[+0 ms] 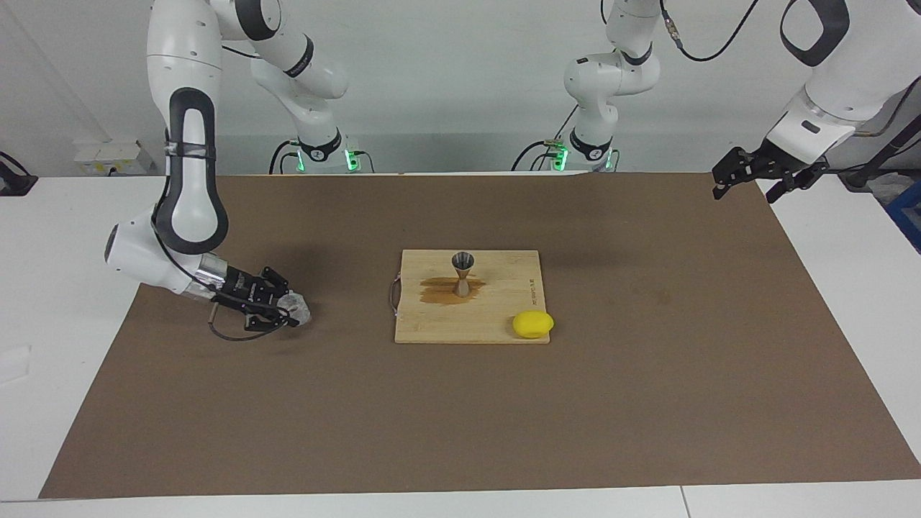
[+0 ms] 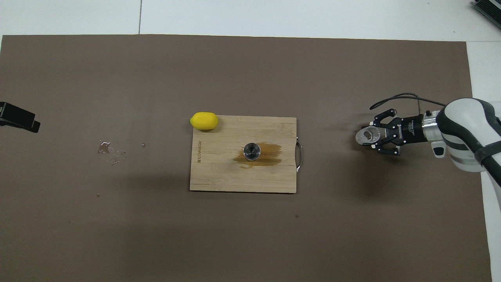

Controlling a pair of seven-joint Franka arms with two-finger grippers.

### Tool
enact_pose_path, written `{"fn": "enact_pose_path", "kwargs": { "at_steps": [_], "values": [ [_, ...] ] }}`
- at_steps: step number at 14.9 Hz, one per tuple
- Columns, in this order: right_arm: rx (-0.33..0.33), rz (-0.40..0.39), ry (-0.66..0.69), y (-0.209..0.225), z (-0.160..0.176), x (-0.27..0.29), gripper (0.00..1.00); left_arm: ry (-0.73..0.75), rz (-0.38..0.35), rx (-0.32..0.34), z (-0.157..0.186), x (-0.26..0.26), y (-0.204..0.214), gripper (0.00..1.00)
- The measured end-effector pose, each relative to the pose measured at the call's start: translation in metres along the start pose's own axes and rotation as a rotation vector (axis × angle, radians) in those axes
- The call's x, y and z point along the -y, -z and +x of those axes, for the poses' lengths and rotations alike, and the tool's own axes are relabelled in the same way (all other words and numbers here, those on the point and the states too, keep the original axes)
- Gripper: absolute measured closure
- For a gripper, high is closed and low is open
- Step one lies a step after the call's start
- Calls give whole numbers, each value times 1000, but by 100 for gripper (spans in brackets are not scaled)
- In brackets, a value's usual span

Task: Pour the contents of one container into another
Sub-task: 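Grasp the clear glass with the right gripper and lift it, then carry the clear glass with the right gripper over the cup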

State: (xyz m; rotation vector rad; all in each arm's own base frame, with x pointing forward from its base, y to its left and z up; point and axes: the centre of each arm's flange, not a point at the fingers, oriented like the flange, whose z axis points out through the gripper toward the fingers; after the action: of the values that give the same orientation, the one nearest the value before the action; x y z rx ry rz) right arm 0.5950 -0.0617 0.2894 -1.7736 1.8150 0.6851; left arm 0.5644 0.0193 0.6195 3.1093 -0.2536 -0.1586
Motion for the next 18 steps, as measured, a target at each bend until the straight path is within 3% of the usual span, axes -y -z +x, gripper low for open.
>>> {"fn": "enact_pose_path", "kwargs": {
  "at_steps": [4,8,12,16,18],
  "values": [
    [-20,-10,-13,-11,-104,5,49,-6,-4,27,-7,-5,-11,0],
    [-56,-8,7,-47,-200,-4,49,3,7,-2,-8,0,-4,0],
    [-194,-20,35,-82,-266,-14,49,19,69,1,-19,8,19,0],
    [-355,-23,68,-108,-319,-29,49,6,74,0,-17,1,25,0],
    [-397,-10,68,-116,-338,-35,49,-12,72,12,-8,-7,17,0]
  ]
}}
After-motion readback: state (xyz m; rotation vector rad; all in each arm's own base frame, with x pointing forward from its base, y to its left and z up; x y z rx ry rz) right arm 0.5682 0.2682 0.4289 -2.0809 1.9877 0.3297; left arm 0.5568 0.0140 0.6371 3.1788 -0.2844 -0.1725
